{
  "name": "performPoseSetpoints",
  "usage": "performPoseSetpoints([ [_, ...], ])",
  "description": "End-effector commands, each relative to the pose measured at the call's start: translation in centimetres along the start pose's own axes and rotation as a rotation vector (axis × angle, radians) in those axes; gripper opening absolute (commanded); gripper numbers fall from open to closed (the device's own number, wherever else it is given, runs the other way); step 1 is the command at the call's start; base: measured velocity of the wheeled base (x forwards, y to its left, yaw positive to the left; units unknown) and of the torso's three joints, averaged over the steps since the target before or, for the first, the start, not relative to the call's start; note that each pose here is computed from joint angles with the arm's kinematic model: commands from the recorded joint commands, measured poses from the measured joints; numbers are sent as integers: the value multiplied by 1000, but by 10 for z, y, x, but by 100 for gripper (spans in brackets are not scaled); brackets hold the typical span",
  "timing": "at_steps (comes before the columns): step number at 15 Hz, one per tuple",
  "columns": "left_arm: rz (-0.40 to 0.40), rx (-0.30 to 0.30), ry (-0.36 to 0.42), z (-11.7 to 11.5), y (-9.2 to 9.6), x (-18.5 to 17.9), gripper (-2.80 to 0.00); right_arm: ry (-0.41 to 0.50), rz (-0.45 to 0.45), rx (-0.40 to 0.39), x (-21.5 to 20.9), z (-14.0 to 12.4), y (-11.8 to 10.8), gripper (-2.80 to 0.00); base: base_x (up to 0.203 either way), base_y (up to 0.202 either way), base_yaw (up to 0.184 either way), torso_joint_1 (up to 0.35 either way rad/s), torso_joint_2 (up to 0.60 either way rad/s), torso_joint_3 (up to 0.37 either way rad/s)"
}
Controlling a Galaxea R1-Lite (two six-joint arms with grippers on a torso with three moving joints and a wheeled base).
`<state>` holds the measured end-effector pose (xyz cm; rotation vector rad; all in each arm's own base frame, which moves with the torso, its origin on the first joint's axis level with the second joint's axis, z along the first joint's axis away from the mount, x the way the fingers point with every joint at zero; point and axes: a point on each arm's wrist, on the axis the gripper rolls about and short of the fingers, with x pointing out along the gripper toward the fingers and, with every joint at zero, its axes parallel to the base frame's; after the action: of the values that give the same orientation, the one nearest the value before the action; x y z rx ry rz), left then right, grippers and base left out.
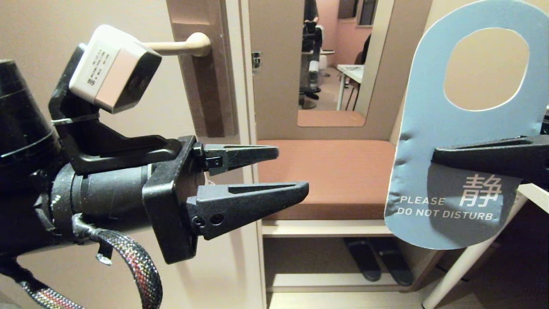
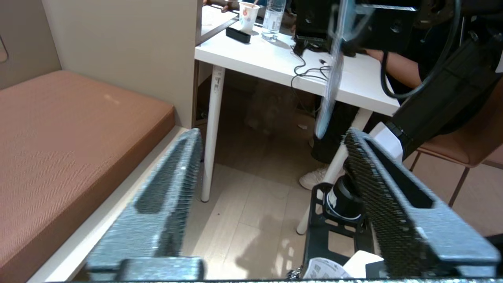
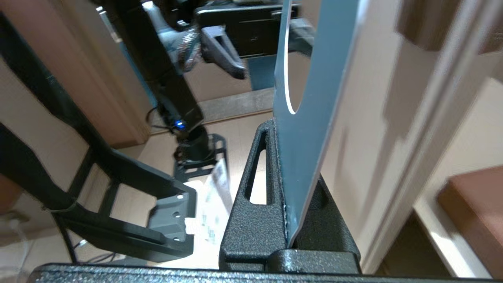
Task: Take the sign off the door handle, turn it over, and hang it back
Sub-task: Hand it to the other hand
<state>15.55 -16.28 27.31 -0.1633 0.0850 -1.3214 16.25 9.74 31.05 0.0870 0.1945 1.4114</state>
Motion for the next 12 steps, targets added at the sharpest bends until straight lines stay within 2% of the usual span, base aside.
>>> performPoseSetpoints([
  [1,-15,4,-4,2,0,5,0,12,41,5,8,-1,1,-280,0,0,0,0,0,0],
  [4,-33,6,2,1,1,14,0,12,75,-6,21,2,-4,-280,0,0,0,0,0,0],
  [6,-55,16,-16,0,0,21,0,-13,93,-45,31,5,-10,-280,0,0,0,0,0,0],
  [8,-71,27,-36,-1,0,28,0,-30,115,-40,40,7,-9,-280,0,0,0,0,0,0],
  [12,-117,22,-26,-4,-8,35,0,-55,130,-60,55,8,-11,-280,0,0,0,0,0,0],
])
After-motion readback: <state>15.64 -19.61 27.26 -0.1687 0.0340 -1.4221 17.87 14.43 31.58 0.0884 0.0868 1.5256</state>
